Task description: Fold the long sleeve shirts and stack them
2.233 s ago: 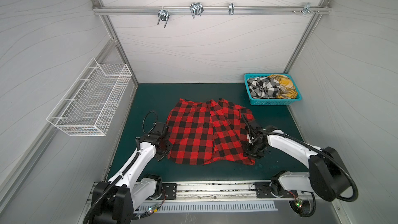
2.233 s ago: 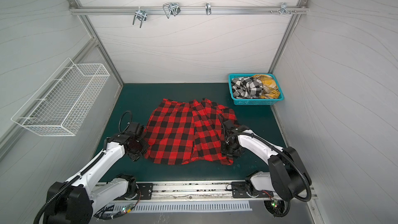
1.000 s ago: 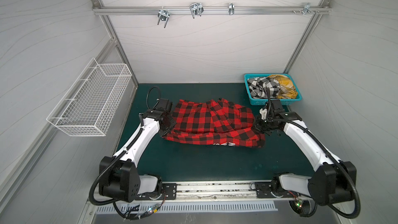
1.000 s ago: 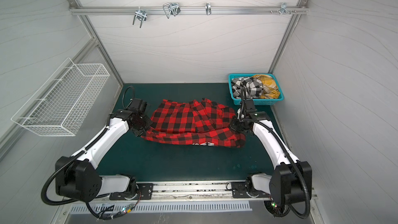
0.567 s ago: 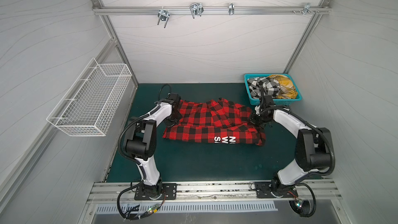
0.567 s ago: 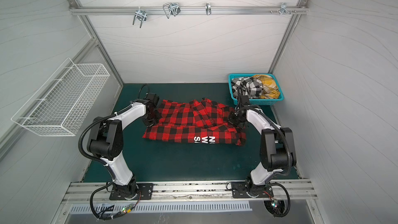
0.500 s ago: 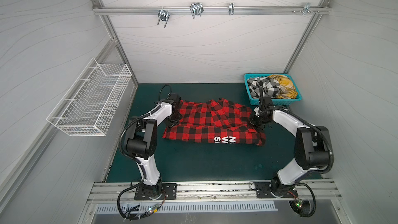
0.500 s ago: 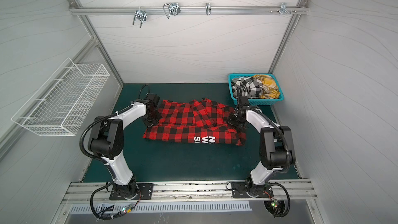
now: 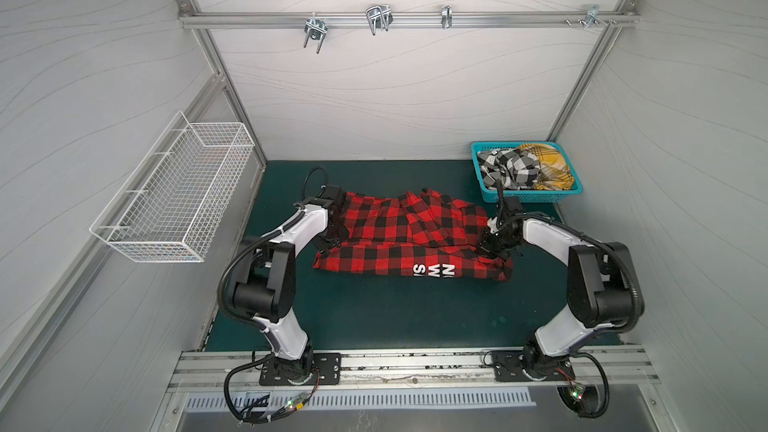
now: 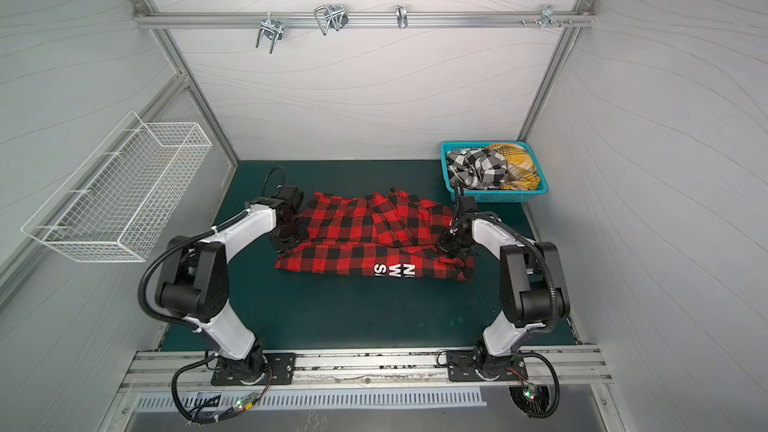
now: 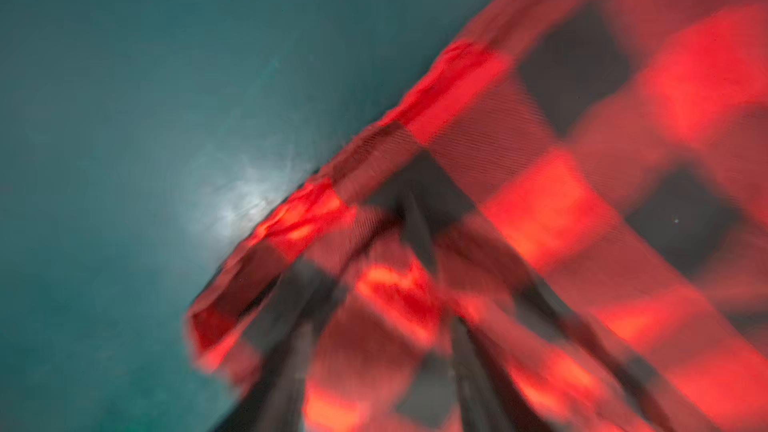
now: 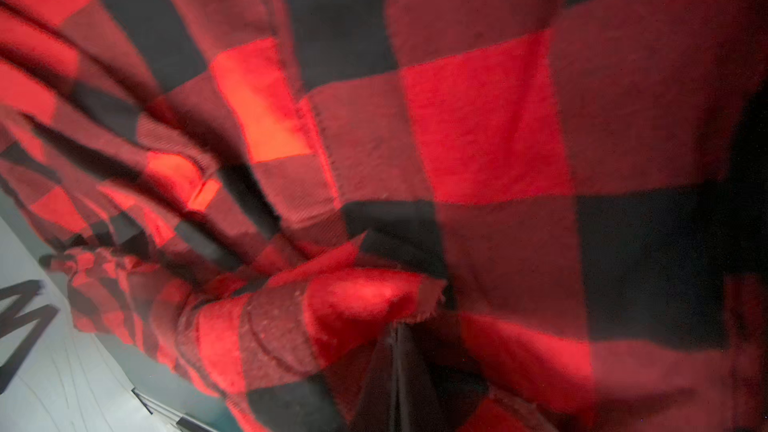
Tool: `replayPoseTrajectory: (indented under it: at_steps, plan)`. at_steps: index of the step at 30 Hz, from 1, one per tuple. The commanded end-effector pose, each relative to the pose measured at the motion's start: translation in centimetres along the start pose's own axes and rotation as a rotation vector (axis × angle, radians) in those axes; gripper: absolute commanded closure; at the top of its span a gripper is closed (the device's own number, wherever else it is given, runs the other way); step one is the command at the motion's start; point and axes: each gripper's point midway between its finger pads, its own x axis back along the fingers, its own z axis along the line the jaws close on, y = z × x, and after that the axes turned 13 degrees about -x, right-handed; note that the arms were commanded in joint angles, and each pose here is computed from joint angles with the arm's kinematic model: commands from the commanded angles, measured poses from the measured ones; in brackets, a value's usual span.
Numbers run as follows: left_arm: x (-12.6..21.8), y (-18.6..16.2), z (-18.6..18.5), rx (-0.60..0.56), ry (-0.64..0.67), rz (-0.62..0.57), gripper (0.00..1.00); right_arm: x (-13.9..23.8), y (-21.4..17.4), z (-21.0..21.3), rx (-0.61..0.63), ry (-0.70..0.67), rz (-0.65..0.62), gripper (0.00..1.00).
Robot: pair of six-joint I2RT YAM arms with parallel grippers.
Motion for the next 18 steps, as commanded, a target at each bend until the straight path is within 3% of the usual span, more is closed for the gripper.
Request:
replayPoseTrajectory:
  at_steps: [1,4,9,11,14,18]
  plan:
    - [3.5,-1.2,0.6,-0.015,-0.024,-0.052,0.41,0.6,-2.0,0.3,0.033,-0.033,0.020,1.00]
    - [2.2,-3.4,0.2,0.008,-0.082,0.008,0.61,0.1,-2.6,-0.4,0.026,-0.068,0.024,1.00]
    - [-2.6,-6.6,-0.8,0.026,-0.089,0.164,0.76,-0.5,-3.3,-2.1,0.005,-0.116,0.041,1.00]
    - [-3.8,-7.3,-0.5,0.017,-0.063,0.196,0.86,-0.9,-3.7,-2.9,0.000,-0.133,0.049,1.00]
    - [-4.3,-8.1,1.1,0.014,-0.017,0.217,0.96,-1.5,-4.5,-3.9,-0.017,-0.144,0.062,1.00]
    - [-4.1,-10.0,3.2,0.016,0.014,0.236,0.98,-1.5,-6.3,-4.6,-0.008,-0.161,0.093,1.00]
